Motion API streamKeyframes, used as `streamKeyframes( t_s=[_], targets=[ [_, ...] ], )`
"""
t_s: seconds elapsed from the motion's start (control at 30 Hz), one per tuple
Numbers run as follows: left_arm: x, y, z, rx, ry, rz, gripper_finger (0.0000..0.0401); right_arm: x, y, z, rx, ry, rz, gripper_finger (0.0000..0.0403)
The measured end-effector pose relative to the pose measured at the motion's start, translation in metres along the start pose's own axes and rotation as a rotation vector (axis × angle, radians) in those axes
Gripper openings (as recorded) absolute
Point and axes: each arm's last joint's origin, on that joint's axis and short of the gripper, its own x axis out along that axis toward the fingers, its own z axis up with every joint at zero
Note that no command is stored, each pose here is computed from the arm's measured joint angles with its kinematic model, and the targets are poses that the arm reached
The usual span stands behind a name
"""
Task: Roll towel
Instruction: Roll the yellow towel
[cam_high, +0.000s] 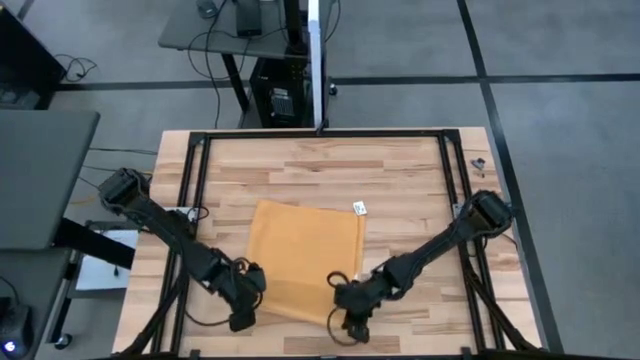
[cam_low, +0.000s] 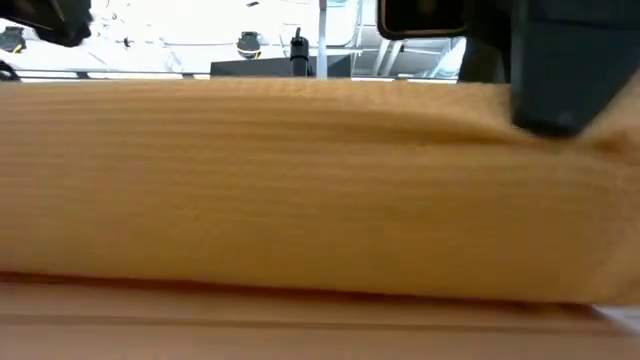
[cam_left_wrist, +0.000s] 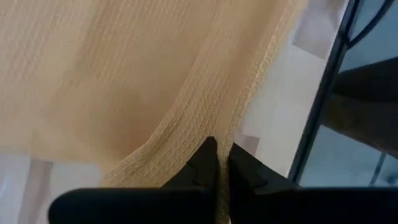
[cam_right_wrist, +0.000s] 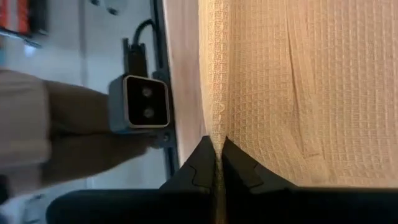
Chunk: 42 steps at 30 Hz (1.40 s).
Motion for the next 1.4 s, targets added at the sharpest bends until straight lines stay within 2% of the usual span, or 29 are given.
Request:
streamKeyframes(
  t_s=[0.17,0.33,0.67,1.1,1.27,1.4],
  targets=[
    [0.005,0.020,0.012,0.012,0.007,0.030,0.0000,-0.017,-0.027,0.000,0.096,-0.046,0.087,0.0000],
    [0.003,0.034,0.025,0.045,-0.006,0.058,0.0000,-0.022,-0.058,-0.004,0.197,-0.064,0.111,0.0000],
    [0.005,0.046,0.035,0.024,-0.017,0.114,0.0000,-0.035,-0.102,0.005,0.306,-0.104,0.030,0.0000],
    [0.009,0.048,0.035,-0.043,-0.024,0.153,0.0000,-0.039,-0.108,0.010,0.283,-0.094,0.043,0.0006],
    [0.009,0.048,0.035,-0.068,-0.032,0.161,0.0000,-0.043,-0.117,0.014,0.311,-0.071,0.021,0.0041],
    [0.009,0.048,0.035,-0.080,-0.032,0.161,0.0000,-0.058,-0.120,0.022,0.309,-0.010,0.099,0.0083]
  ],
)
